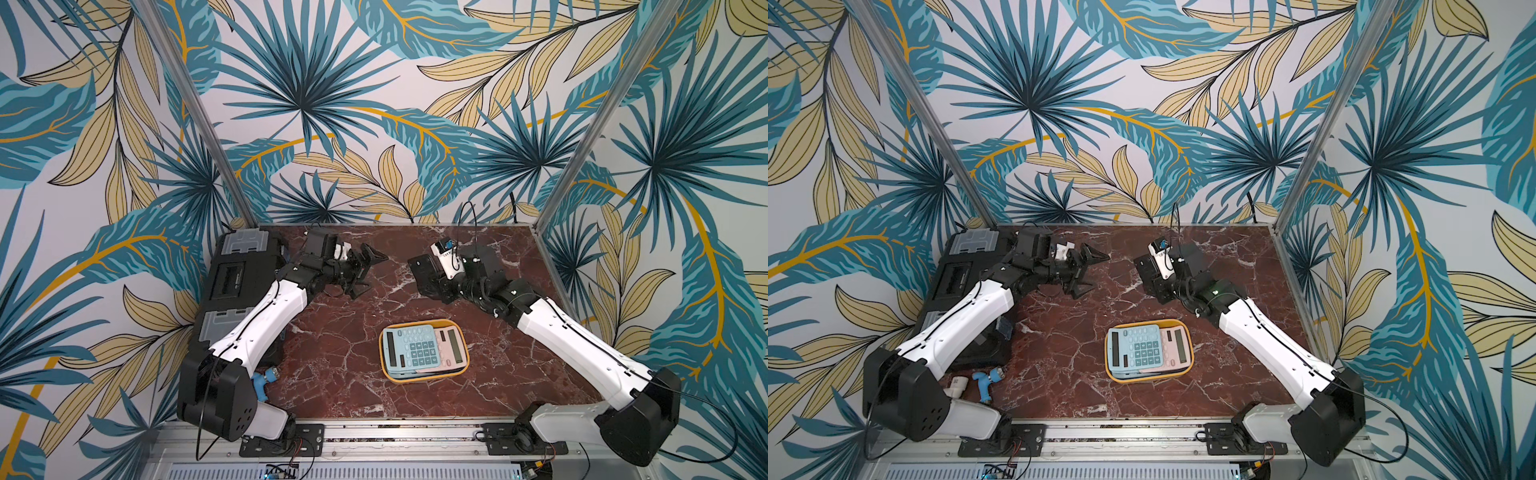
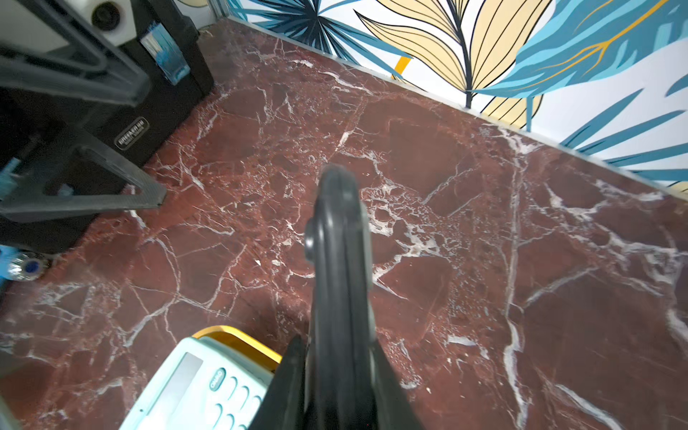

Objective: Put the calculator in the storage box
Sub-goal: Pick up the calculator at the center of the board.

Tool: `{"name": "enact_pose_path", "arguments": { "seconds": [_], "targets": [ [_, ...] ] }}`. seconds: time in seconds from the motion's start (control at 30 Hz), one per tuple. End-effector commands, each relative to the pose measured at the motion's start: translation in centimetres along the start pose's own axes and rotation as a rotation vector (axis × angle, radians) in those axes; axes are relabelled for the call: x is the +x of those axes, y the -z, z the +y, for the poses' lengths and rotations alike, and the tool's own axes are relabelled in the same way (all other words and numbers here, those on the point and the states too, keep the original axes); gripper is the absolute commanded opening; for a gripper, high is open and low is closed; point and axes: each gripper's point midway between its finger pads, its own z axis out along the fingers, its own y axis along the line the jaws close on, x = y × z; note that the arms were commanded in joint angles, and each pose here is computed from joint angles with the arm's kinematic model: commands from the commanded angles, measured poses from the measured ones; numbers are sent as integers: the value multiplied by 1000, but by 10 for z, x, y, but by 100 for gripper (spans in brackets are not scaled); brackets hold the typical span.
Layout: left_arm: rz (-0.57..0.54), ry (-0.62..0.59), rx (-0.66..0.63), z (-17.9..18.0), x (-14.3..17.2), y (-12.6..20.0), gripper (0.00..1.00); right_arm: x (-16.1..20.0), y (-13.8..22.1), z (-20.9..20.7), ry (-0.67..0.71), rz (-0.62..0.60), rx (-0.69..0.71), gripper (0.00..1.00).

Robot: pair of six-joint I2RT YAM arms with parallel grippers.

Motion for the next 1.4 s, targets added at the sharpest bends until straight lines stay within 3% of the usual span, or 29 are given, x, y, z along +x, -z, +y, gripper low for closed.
{"name": "enact_pose_path", "arguments": {
  "seconds": [0.0, 0.5, 0.8, 1.37],
  "targets": [
    [34, 59, 41, -24, 7, 9, 100, -4, 8, -9, 128, -32, 145, 18],
    [205, 187, 100, -41, 23, -25, 100, -1, 6, 45, 473, -58, 290, 17],
    [228, 203, 88, -29, 25, -37, 96, 5, -1, 58, 570, -63, 350, 17],
    [262, 183, 35, -19, 26, -51, 42, -3, -1, 65, 607, -121, 413, 17]
  ]
}}
